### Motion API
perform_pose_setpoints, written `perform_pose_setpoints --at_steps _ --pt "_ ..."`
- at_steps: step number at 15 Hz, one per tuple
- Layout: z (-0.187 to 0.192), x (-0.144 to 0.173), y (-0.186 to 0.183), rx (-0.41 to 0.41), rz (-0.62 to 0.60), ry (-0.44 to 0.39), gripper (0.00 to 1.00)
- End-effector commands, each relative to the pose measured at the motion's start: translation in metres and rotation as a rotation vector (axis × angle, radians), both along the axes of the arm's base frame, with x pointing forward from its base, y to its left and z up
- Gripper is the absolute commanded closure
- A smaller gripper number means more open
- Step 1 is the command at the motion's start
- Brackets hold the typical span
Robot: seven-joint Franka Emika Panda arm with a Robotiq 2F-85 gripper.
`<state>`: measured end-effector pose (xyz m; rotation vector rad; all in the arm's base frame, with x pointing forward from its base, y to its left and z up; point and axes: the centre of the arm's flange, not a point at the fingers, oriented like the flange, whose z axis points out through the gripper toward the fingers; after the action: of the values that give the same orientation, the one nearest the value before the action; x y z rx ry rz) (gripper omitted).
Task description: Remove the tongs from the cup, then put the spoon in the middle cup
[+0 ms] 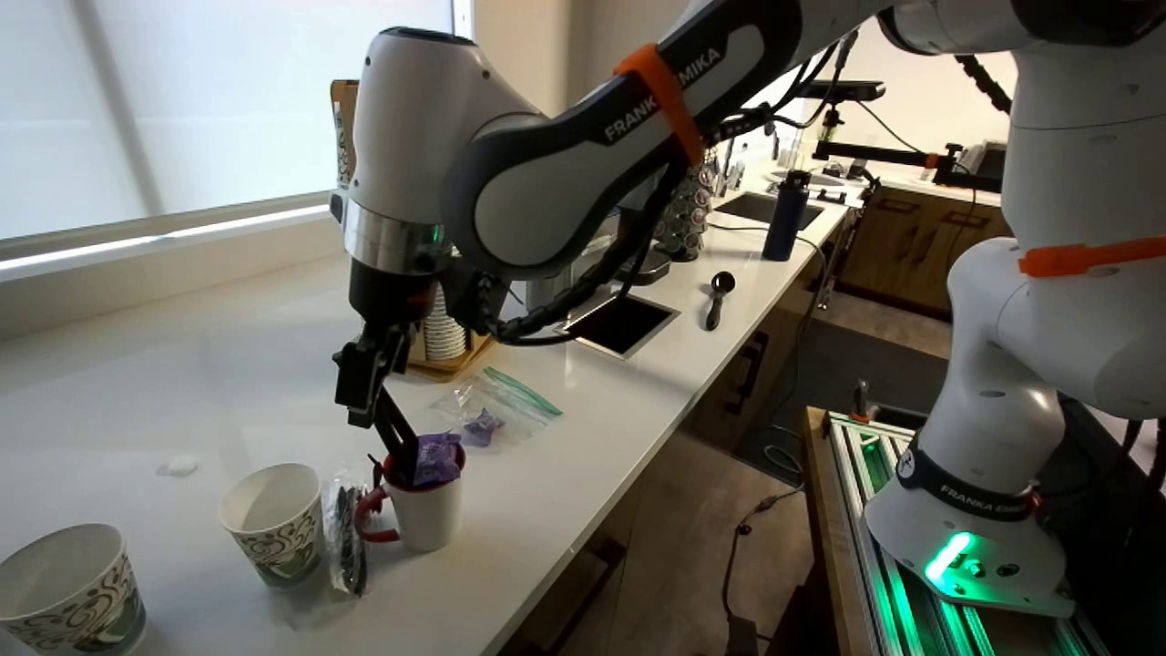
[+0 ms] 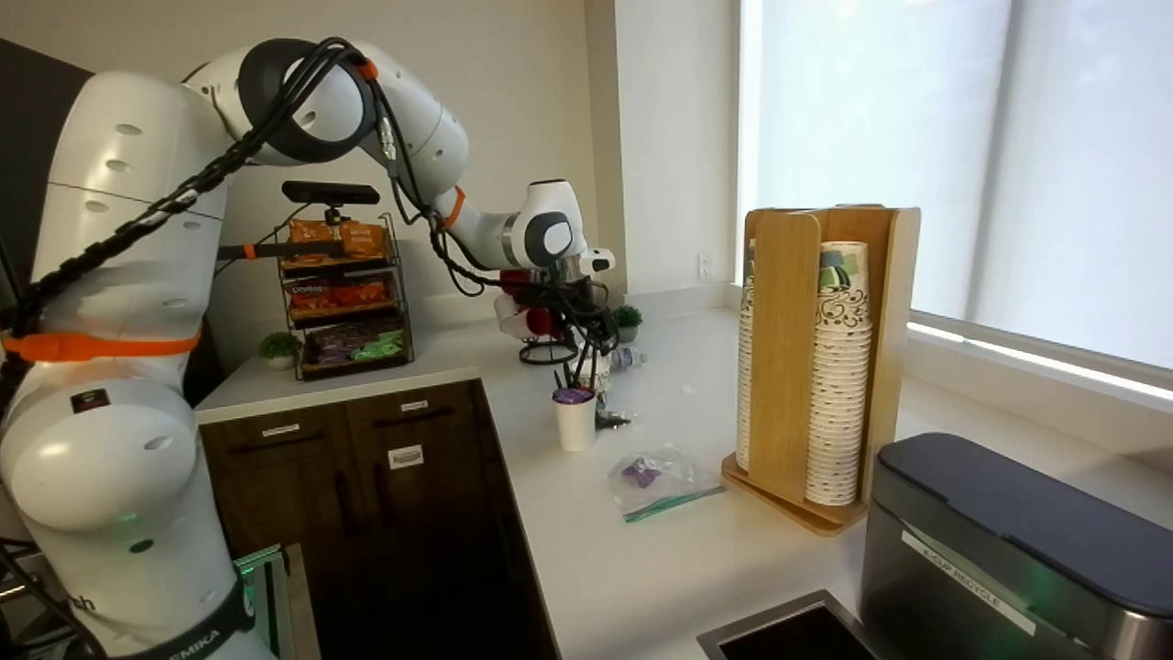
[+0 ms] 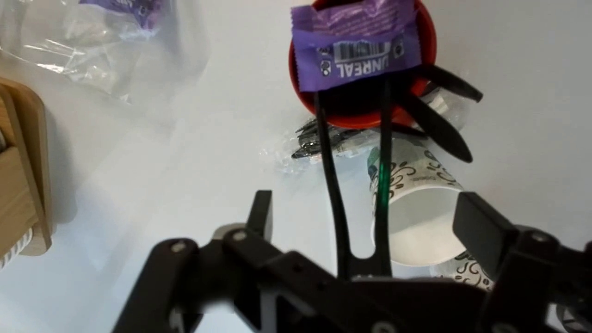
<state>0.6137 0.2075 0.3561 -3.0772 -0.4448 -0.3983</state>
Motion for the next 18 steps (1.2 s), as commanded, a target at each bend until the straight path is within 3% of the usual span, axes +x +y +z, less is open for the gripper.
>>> perform_pose_setpoints --at_steps 1,2,3,4,12,15,18 --pt "-0.014 0.0 -0.01 0.04 0.021 -0.006 0.0" --pt "-0.016 0.002 -0.012 0.046 0.024 -0.004 0.0" --pt "-0.017 0.003 -0.013 0.05 0.025 0.004 0.1" --pt "-0.018 0.003 -0.015 0.054 0.025 0.015 0.26" --pt "-0.014 -0.002 -0.006 0.038 0.077 0.006 0.87" --pt "-0.007 -0.007 0.0 0.026 0.091 -0.008 0.93" --pt "0.007 -0.012 0.003 0.01 0.093 -0.037 0.93"
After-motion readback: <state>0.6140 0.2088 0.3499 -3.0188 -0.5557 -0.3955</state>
